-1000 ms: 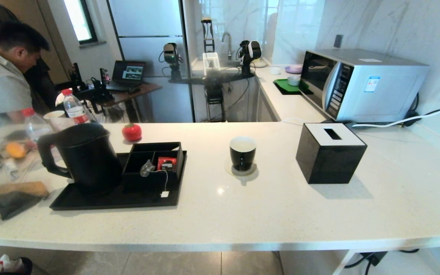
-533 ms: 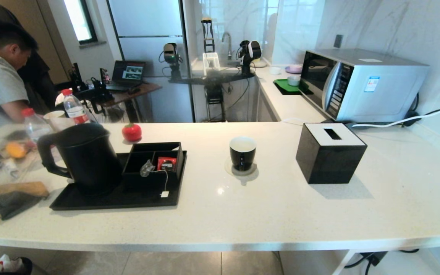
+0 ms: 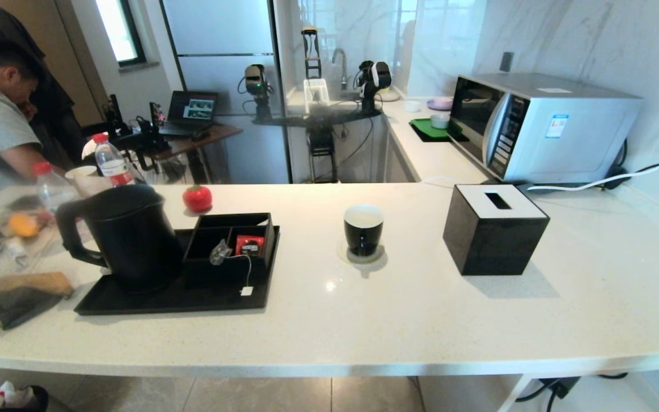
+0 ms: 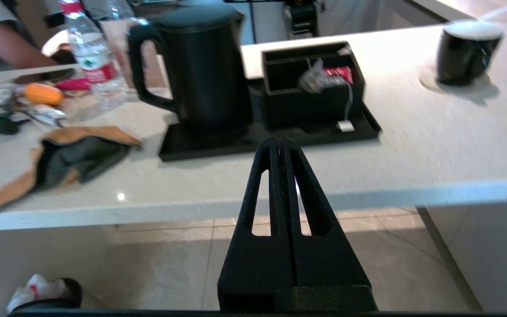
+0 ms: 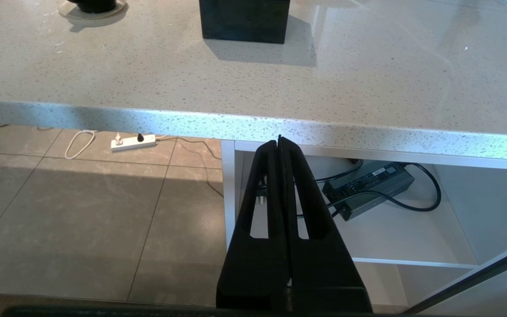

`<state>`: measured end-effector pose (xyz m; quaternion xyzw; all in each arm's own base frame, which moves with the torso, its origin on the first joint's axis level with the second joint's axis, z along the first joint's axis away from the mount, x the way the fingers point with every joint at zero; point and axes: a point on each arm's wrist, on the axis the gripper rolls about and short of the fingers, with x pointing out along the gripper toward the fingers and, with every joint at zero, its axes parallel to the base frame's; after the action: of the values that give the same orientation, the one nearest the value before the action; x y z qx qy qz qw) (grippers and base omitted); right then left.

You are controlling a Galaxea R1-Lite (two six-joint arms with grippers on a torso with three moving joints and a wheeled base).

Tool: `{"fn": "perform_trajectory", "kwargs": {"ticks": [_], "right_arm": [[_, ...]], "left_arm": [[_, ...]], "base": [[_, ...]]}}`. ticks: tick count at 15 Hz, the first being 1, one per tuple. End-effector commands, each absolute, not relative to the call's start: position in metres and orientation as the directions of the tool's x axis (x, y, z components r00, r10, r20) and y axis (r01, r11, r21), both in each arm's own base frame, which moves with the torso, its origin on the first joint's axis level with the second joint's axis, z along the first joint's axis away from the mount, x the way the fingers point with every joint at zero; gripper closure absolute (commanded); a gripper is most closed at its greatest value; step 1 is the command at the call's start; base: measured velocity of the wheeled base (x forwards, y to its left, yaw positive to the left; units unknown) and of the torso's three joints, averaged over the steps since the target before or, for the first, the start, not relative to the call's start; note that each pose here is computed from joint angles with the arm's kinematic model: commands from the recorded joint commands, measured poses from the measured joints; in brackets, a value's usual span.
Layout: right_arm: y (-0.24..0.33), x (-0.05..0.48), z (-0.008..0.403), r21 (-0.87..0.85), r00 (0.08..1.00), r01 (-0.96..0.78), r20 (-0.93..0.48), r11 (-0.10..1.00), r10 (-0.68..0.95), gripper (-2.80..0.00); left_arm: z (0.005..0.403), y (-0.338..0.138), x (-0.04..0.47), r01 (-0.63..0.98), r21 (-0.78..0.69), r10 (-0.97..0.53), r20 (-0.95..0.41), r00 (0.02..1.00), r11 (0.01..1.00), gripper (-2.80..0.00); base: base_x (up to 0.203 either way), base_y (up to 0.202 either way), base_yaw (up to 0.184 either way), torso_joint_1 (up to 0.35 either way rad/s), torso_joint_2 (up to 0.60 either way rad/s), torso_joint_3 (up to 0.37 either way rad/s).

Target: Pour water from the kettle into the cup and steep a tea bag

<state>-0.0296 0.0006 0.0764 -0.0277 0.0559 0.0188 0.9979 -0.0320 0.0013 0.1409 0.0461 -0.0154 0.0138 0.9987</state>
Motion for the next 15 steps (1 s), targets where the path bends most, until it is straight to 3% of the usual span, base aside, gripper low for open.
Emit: {"fn": "perform_trajectory", "kwargs": {"ticks": [1, 5, 8, 11, 15], "right_arm": [[0.001, -0.030, 0.076, -0.054, 0.993, -0.042, -0.115, 0.998, 0.035, 0.00], [0.001, -0.030, 0.076, -0.054, 0.993, -0.042, -0.115, 0.998, 0.035, 0.00], [0.001, -0.030, 0.076, -0.054, 0.993, -0.042, -0.115, 0.998, 0.035, 0.00], [0.001, -0.030, 0.076, -0.054, 0.993, -0.042, -0.115, 0.998, 0.035, 0.00], [0.001, -0.030, 0.076, -0.054, 0.993, -0.042, -0.115, 0.998, 0.035, 0.00]], "left_arm": [[0.174, 0.003, -0.008, -0.069, 0.095, 0.076, -0.066, 0.995, 0.993, 0.00], [0.229, 0.005, 0.055, -0.297, 0.079, 0.303, -0.099, 0.948, 0.952, 0.00], [0.238, 0.019, 0.097, -0.486, 0.060, 0.490, -0.121, 0.863, 0.872, 0.00], [0.224, 0.054, 0.140, -0.605, 0.076, 0.608, -0.179, 0.774, 0.793, 0.00], [0.166, 0.097, 0.184, -0.634, 0.089, 0.634, -0.249, 0.732, 0.768, 0.00]], "base": [[0.000, 0.000, 0.000, 0.000, 0.00, 0.000], [0.000, 0.000, 0.000, 0.000, 0.00, 0.000], [0.000, 0.000, 0.000, 0.000, 0.00, 0.000], [0.000, 0.000, 0.000, 0.000, 0.00, 0.000], [0.000, 0.000, 0.000, 0.000, 0.00, 0.000]]}}
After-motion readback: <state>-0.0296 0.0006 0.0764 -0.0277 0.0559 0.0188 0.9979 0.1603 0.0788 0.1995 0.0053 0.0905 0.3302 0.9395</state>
